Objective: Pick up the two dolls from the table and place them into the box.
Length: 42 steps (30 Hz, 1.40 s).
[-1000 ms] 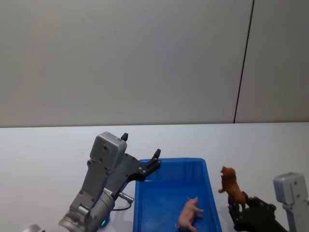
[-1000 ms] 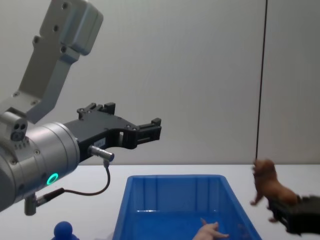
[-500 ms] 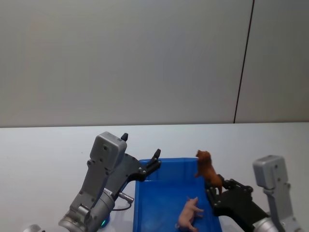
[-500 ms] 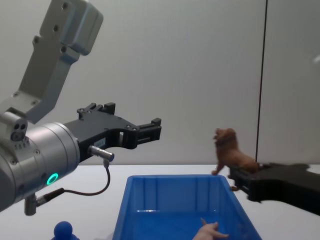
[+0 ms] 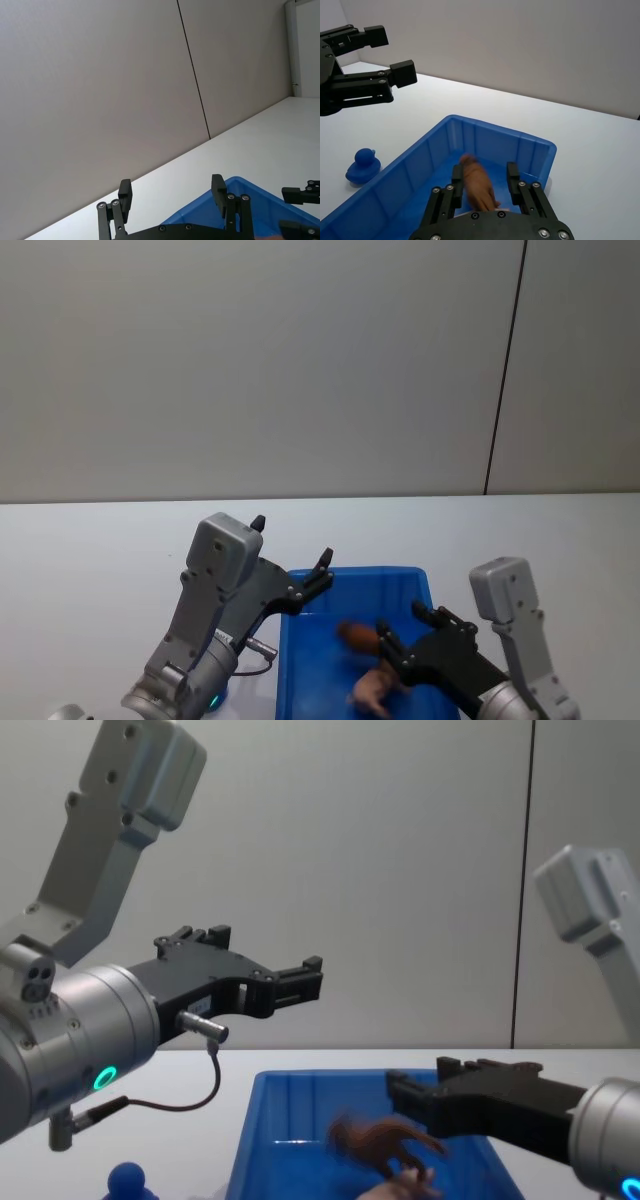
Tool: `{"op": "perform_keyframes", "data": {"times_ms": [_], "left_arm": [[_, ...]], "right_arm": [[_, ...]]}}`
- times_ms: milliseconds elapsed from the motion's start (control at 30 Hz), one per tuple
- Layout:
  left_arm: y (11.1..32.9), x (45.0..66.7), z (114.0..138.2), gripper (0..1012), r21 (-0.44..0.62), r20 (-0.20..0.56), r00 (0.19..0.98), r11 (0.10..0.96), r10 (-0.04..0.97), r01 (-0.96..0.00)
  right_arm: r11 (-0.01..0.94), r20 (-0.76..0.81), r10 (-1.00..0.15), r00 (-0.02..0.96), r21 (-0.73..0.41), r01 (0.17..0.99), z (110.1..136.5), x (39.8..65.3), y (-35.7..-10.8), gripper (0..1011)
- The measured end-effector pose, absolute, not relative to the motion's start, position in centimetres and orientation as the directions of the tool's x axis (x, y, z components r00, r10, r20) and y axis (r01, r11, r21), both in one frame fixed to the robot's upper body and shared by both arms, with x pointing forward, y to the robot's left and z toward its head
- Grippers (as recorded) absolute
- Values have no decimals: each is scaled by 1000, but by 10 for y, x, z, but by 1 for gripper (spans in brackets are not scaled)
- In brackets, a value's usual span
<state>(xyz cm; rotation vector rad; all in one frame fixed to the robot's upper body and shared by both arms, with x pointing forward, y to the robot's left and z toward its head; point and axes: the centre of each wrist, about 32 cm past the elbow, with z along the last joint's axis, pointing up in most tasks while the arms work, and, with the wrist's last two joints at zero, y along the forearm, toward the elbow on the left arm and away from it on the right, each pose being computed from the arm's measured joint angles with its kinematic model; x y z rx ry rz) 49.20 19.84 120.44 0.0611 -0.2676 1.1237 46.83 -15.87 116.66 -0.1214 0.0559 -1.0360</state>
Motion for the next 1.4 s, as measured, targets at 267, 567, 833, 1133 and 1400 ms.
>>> {"op": "perform_keyframes", "data": {"times_ms": [267, 567, 833, 1133, 1400], "left_arm": [[198, 492, 1204, 1001, -86, 242, 404, 434, 882, -897], [198, 492, 1204, 1001, -86, 243, 404, 434, 882, -897], [198, 492, 1204, 1001, -86, 243, 404, 434, 882, -897], [198, 492, 1204, 1001, -86, 242, 404, 434, 882, -897], [201, 491, 1204, 1001, -73, 240, 399, 427, 885, -901]], "right_arm": [[498, 11, -864, 503, -123, 858, 1162, 474, -154, 741], [440, 7, -897, 443, -94, 893, 1159, 469, -164, 977], [364, 2, -931, 365, -69, 929, 1158, 458, -179, 1001], [282, -1, -959, 282, -53, 958, 1156, 444, -196, 1001], [247, -2, -969, 247, -46, 968, 1155, 438, -204, 1001]]}}
